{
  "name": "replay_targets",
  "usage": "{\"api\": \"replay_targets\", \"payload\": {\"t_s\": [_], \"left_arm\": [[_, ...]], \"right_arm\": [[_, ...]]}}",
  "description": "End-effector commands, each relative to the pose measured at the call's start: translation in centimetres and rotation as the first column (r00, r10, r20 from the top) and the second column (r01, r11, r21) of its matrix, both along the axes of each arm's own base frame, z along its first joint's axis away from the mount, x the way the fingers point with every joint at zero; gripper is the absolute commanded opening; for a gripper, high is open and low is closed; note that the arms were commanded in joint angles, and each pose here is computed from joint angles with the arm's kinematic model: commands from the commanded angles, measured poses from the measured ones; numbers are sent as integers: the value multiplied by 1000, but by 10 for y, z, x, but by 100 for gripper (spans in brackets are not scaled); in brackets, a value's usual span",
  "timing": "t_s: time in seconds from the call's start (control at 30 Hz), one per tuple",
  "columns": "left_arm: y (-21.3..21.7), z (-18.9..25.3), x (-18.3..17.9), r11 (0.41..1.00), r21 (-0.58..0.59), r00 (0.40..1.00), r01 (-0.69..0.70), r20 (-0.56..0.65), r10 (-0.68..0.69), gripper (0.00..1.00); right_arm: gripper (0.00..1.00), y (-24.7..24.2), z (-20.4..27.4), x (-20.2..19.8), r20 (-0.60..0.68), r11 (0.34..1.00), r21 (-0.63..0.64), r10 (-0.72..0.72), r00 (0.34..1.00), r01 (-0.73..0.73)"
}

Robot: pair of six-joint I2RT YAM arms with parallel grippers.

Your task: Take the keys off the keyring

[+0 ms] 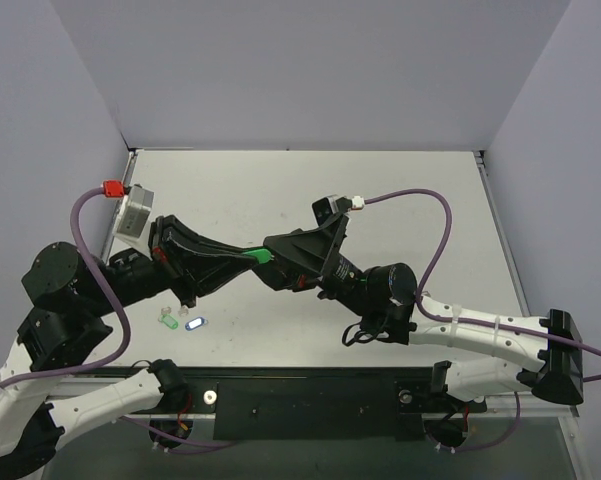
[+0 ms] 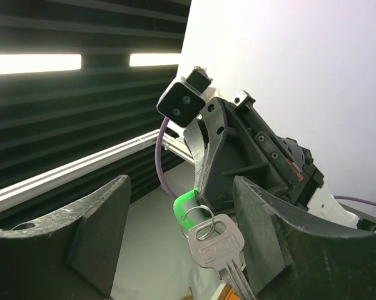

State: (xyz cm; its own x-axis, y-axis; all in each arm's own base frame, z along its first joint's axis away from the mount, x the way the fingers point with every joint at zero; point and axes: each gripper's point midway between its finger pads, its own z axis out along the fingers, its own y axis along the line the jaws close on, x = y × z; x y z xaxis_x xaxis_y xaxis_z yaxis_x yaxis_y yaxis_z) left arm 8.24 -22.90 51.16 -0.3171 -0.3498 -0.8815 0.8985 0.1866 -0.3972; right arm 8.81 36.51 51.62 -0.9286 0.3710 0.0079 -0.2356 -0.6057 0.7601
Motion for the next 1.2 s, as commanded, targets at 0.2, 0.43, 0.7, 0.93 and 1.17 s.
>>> {"api": "replay_targets", "payload": {"t_s": [0.2,0.43,0.7,0.93,1.17], "left_arm": [[24,16,-3,997,-10,995,-76,59,76,0],[31,11,-5,995,5,993,-96,71,95,0],[39,11,-7,993,3,989,-116,92,115,0],[44,9,-4,989,4,985,-147,87,146,0],[46,10,-3,987,-3,983,-161,84,161,0]], "right_arm": [[55,-37,41,-21,74,991,136,4,997,-14],[51,-35,41,-22,78,991,133,8,997,-19],[42,-33,39,-23,75,992,124,11,997,-20],[33,-29,38,-24,73,993,115,15,997,-23],[25,-23,33,-23,67,995,100,18,998,-25]]}}
